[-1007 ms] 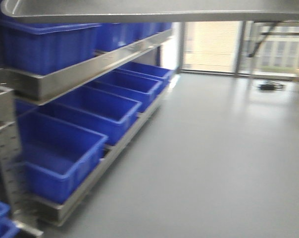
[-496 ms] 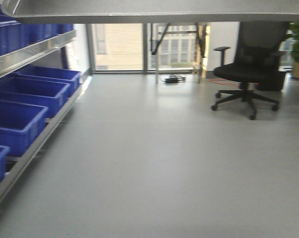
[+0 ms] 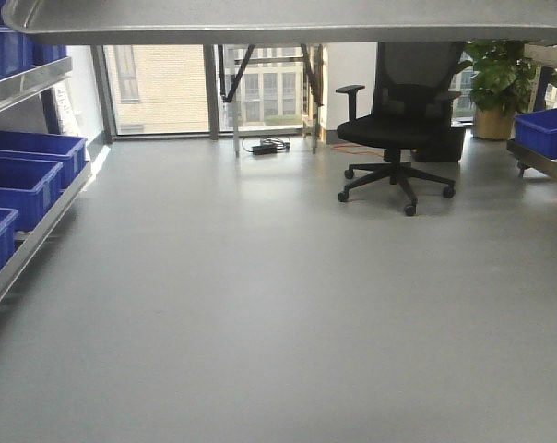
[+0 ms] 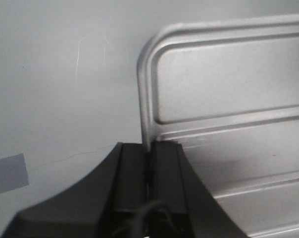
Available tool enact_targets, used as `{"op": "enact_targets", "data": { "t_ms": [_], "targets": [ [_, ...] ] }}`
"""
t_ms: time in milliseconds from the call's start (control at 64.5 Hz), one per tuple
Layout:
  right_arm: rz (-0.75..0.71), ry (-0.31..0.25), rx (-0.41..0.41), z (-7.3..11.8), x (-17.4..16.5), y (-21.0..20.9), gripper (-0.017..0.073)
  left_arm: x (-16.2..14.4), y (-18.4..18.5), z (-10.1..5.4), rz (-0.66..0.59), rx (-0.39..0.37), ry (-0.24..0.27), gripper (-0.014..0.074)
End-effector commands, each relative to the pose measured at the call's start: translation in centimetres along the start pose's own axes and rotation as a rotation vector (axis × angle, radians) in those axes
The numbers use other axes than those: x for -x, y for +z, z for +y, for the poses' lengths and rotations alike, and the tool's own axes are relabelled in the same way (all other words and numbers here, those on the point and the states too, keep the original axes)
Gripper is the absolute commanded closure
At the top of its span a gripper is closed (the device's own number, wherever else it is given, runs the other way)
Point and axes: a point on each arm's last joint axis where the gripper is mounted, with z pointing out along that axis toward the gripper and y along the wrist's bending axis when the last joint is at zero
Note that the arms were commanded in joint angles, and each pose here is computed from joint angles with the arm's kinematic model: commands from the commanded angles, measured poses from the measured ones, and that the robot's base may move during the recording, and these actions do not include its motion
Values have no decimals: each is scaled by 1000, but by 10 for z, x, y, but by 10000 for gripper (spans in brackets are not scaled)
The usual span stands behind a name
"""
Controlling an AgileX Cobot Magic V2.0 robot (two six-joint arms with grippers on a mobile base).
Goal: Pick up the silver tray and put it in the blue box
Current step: 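Hold the silver tray raised while the base drives to the blue bins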
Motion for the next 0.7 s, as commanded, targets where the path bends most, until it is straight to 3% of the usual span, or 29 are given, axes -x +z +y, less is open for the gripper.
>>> {"op": "enact_targets", "data": {
  "t_ms": [0,682],
  "targets": [
    [-114,-35,-20,-7,11,-15,503,6,-17,6,-68,17,38,692],
    [-113,-35,-21,-7,11,-15,503,6,-17,6,-67,16,38,692]
  ]
}}
